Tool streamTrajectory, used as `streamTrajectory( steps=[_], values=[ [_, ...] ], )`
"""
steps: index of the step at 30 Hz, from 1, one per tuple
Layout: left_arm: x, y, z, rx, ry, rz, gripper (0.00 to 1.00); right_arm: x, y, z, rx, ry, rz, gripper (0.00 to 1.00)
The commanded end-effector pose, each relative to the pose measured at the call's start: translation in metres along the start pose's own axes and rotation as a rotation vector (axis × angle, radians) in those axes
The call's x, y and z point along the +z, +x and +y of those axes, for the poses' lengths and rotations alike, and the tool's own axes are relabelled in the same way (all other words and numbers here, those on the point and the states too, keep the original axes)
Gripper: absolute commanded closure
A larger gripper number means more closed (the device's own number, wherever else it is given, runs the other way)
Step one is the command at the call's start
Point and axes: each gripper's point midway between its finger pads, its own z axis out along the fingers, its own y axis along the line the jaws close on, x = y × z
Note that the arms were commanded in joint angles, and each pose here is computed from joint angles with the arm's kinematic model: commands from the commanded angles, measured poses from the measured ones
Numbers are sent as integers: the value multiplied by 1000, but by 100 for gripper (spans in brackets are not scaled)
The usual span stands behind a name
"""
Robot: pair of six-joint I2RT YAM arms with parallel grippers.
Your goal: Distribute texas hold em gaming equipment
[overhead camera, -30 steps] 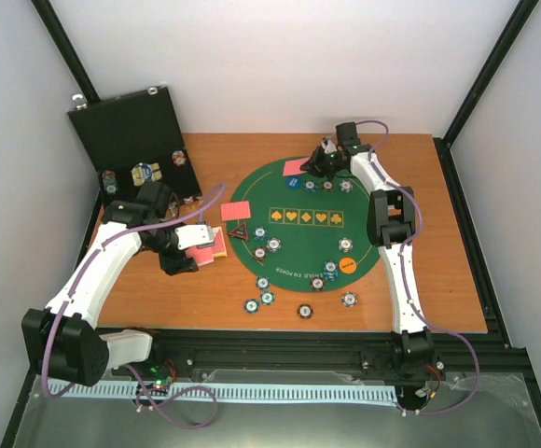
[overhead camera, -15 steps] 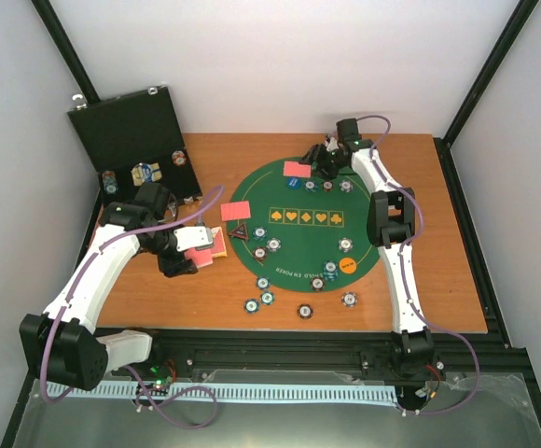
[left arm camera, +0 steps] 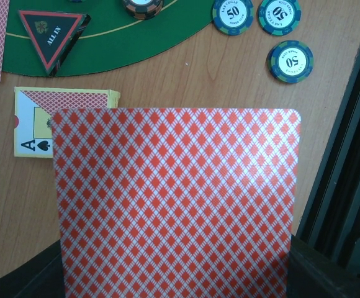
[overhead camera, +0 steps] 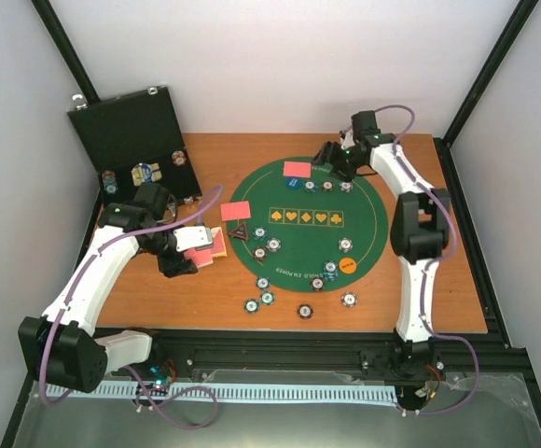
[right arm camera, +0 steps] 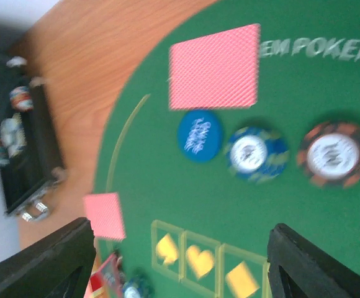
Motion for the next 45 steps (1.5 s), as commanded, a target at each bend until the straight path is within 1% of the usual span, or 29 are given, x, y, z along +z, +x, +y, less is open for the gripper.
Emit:
streamTrajectory(
  steps=[1,4,8,12,16,21,27,34,40,45],
  values=[
    [-11,-14,3,-1,-26,-58,69,-52,42,69,-125,-170,-57,23],
    [-13,-20,3,-12,-29,-89,69,-77,102,107,-182,-285,-51,22],
    [-11,-19,4,-28,-26,-80,70,-80,194,130,-207,-384,27,22],
    [-10,-13,3,-25,-38,-60,70,-84,272,154,-257,-465,100,25],
    [-12,-14,3,-19,-50,-63,70,-85,318,171,-304,-505,169,25],
    [-14,-18,3,-24,-44,-82,70,-74,351,191,-341,-538,226,25],
    [-17,-19,0,-23,-42,-92,70,-55,373,216,-363,-589,281,25],
    [-21,-22,-3,-21,-36,-108,70,-46,389,241,-375,-676,319,25],
    [-21,-19,-5,-14,-36,-98,69,-32,397,242,-346,-689,350,25],
    [-24,-20,-7,-19,-31,-103,69,-23,395,246,-326,-706,344,26]
  ],
)
